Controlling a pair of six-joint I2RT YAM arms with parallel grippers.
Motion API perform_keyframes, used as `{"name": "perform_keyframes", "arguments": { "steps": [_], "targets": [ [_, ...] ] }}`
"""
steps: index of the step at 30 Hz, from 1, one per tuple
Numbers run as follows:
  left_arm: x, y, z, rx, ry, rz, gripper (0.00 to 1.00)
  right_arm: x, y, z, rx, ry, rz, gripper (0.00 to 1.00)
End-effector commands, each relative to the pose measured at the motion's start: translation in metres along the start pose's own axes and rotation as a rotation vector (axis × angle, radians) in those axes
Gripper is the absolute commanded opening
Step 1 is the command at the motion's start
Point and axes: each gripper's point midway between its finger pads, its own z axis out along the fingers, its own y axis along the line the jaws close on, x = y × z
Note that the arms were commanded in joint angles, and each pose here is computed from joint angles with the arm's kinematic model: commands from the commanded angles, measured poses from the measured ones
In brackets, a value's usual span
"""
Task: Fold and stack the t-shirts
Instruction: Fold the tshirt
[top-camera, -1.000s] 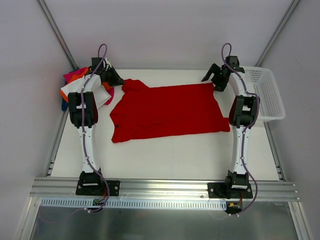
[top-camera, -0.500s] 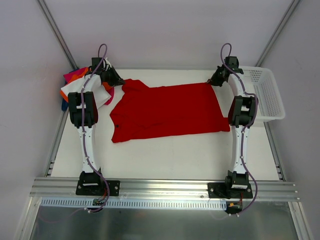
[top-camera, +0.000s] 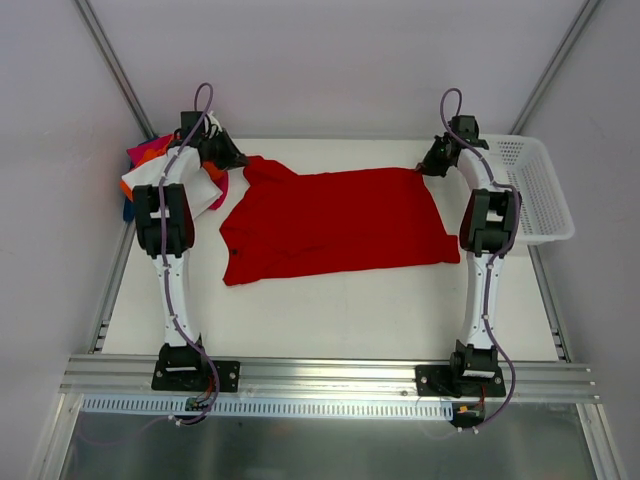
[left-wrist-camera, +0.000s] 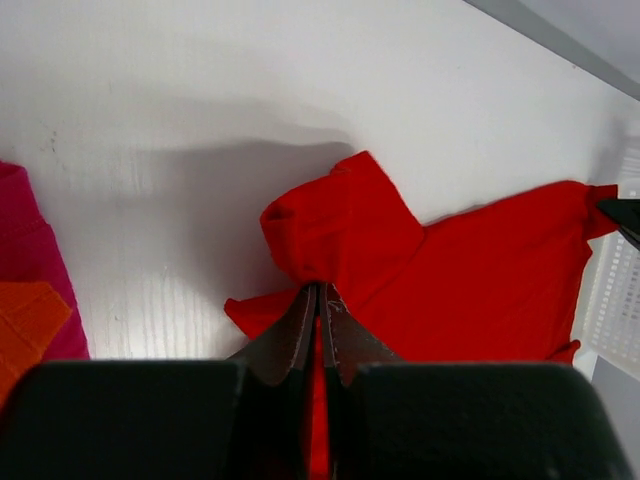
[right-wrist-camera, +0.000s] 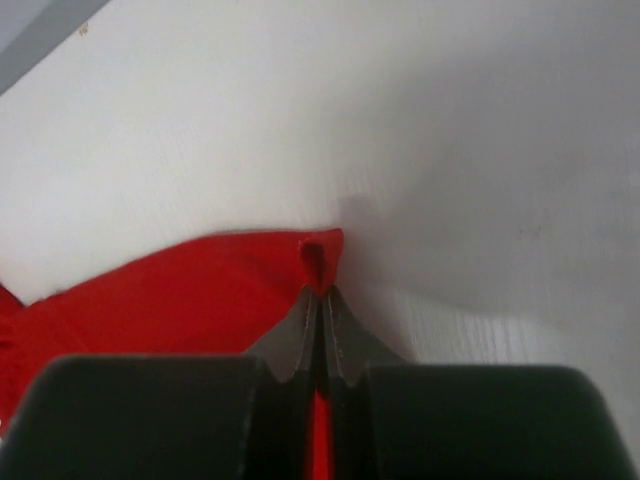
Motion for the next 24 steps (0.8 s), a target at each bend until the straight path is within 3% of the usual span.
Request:
{"name": "perform_keyframes", "arguments": {
  "steps": [1, 15, 20, 24],
  "targets": [
    [-0.033, -0.054, -0.05, 0.066, -0.106, 0.105, 0.0, -0.047, -0.014, -0.064, 0.063, -0.124, 0.022, 0.0],
    [-0.004, -0.097, -0.098, 0.059, -0.13, 0.169, 0.0, -0.026, 0.01, -0.144, 0.036, -0.137, -0.041, 0.0],
    [0.014, -0.088, -0.109, 0.011, -0.125, 0.164, 0.0, -0.007, 0.006, -0.154, 0.047, -0.11, -0.033, 0.0],
    [0.039, -0.105, -0.118, 0.008, -0.116, 0.204, 0.0, 0.013, 0.007, -0.157, 0.043, -0.092, -0.021, 0.0]
  ]
}}
